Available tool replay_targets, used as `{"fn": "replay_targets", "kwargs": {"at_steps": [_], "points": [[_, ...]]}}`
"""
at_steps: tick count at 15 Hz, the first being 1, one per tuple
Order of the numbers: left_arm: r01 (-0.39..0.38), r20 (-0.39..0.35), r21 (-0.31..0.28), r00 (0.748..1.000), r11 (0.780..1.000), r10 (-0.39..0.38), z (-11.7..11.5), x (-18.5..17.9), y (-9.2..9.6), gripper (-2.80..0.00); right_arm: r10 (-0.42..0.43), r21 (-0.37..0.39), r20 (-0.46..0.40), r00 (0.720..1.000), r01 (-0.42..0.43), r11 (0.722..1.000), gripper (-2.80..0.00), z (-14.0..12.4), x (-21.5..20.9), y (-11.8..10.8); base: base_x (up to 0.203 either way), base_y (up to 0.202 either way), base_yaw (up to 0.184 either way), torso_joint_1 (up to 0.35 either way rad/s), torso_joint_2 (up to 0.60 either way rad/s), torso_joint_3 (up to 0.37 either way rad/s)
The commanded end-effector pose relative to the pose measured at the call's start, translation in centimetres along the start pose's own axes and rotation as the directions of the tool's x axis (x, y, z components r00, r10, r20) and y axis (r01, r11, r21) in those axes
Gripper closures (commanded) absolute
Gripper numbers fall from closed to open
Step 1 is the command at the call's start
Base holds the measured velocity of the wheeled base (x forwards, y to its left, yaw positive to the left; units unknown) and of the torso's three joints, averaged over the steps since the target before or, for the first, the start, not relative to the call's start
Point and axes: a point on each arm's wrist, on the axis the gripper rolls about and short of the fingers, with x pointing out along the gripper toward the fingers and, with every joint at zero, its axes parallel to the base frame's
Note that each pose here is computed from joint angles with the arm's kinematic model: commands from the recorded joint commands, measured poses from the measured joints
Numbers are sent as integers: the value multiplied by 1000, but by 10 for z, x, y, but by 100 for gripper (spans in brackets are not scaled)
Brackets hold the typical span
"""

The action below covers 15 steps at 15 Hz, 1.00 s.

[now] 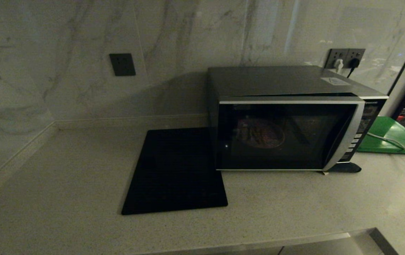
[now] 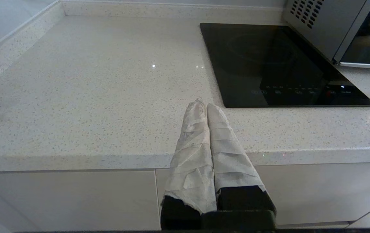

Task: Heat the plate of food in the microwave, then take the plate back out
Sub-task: Open the microwave oven

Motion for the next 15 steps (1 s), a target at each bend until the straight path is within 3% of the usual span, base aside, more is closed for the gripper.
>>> {"fn": "replay_targets", "kwargs": {"at_steps": [1,3,5,10,13,14,15], "points": [[0,1,-1,1000,1000,0,0,0,0,0,5,-6,-24,1000,-5,1000,0,6,-14,-20,0,0,0,0,0,0],[0,1,-1,1000,1000,0,0,0,0,0,8,-15,-36,999,-8,1000,0,6,-17,-25,0,0,0,0,0,0],[0,1,-1,1000,1000,0,0,0,0,0,-14,-103,-51,999,9,995,0,2,-18,-25,0,0,0,0,0,0],[0,1,-1,1000,1000,0,0,0,0,0,-207,-47,-51,977,204,978,0,38,16,-25,0,0,0,0,0,0],[0,1,-1,1000,1000,0,0,0,0,0,-369,-81,-85,925,363,928,0,51,50,-40,0,0,0,0,0,0],[0,1,-1,1000,1000,0,0,0,0,0,-382,-109,-84,920,373,921,0,51,61,-48,0,0,0,0,0,0],[0,1,-1,1000,1000,0,0,0,0,0,-333,-146,-78,940,320,936,0,47,70,-55,0,0,0,0,0,0]]}}
